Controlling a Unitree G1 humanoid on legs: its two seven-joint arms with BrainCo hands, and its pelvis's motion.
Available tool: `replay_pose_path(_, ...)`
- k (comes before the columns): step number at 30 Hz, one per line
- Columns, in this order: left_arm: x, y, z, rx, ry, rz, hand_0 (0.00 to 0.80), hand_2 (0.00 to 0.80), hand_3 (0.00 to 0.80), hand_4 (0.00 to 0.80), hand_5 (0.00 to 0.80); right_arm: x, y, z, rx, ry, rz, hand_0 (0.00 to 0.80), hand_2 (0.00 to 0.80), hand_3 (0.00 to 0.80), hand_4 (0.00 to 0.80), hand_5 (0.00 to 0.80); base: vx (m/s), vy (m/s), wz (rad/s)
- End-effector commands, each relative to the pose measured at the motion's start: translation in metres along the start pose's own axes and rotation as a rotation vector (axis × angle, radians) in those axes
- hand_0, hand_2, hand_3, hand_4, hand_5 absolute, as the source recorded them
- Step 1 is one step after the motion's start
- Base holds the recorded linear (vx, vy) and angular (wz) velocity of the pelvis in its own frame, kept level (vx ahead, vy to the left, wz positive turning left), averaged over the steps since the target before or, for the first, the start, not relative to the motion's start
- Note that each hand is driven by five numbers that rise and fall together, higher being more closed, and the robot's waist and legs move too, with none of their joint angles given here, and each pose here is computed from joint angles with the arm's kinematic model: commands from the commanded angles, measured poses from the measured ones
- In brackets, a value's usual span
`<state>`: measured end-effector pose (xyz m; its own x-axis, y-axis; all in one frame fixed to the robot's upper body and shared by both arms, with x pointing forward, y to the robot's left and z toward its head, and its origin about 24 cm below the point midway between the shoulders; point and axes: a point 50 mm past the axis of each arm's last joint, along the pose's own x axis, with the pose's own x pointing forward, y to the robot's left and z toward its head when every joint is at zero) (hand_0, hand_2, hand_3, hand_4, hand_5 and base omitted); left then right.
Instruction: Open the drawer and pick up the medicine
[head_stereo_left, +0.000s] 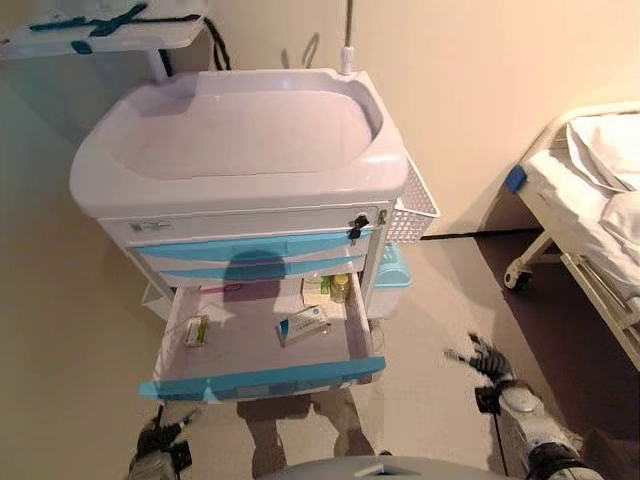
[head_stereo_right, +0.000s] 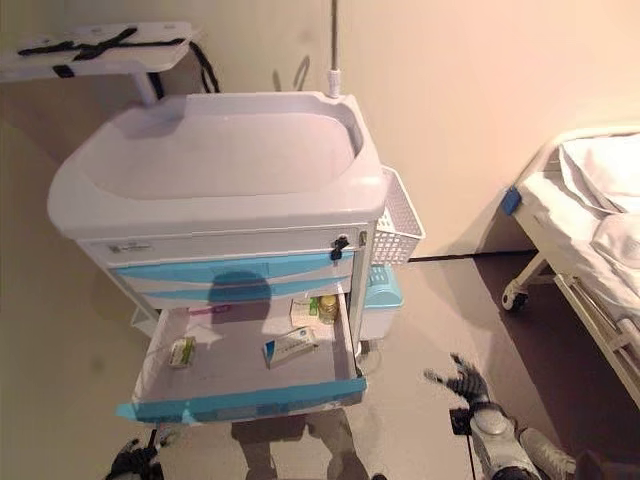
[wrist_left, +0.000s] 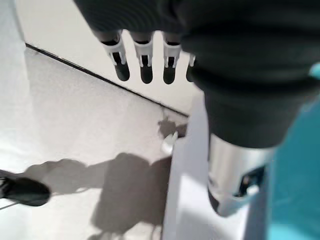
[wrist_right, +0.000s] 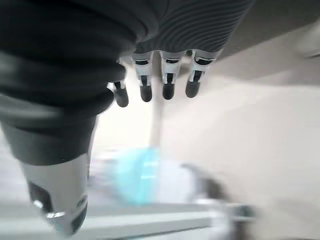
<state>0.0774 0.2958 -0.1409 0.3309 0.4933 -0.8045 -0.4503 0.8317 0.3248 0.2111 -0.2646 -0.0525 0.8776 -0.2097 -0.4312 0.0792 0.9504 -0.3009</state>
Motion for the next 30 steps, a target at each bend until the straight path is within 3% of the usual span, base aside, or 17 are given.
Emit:
replay_pose_path(1, 0.003, 0.017, 0.004, 0.067, 0.006, 0.031, 0.0, 0.0, 0.0, 0.0, 0.0, 0.007, -0.005, 0.038, 0.008, -0.178, 0.01, 0.0, 0.0, 0.0, 0.0, 0.0, 0.02, 0.039, -0.15)
replay_pose_path(8, 0.002, 0.016, -0.001, 0.091, 0.004, 0.017, 0.0, 0.0, 0.0, 0.0, 0.0, -0.016, 0.001, 0.095, 0.042, -0.483, 0.084, 0.0, 0.0, 0.0, 0.0, 0.0, 0.0, 0.0, 0.0)
replay_pose_path(21, 0.001, 0.022, -0.006, 0.122, 0.011, 0.027, 0.0, 0.0, 0.0, 0.0, 0.0, -0.042, 0.013, 0.134, 0.123, -0.696, 0.217, 0.0, 0.0, 0.0, 0.0, 0.0, 0.0, 0.0, 0.0)
replay_pose_path(28, 0.004, 0.026, 0.017, 0.088, -0.064, 0.055, 0.0, 0.0, 0.0, 0.0, 0.0, -0.051, 0.026, 0.159, 0.167, -0.813, 0.316, 0.0, 0.0, 0.0, 0.0, 0.0, -0.087, -0.026, -0.01)
replay_pose_path(29, 0.007, 0.029, 0.046, 0.044, -0.149, 0.087, 0.0, 0.0, 0.0, 0.0, 0.0, -0.057, 0.034, 0.18, 0.191, -0.902, 0.37, 0.0, 0.0, 0.0, 0.0, 0.0, -0.246, -0.056, -0.03)
replay_pose_path(30, 0.007, 0.029, 0.046, 0.043, -0.15, 0.087, 0.0, 0.0, 0.0, 0.0, 0.0, -0.057, 0.034, 0.181, 0.192, -0.903, 0.37, 0.0, 0.0, 0.0, 0.0, 0.0, -0.246, -0.056, -0.03)
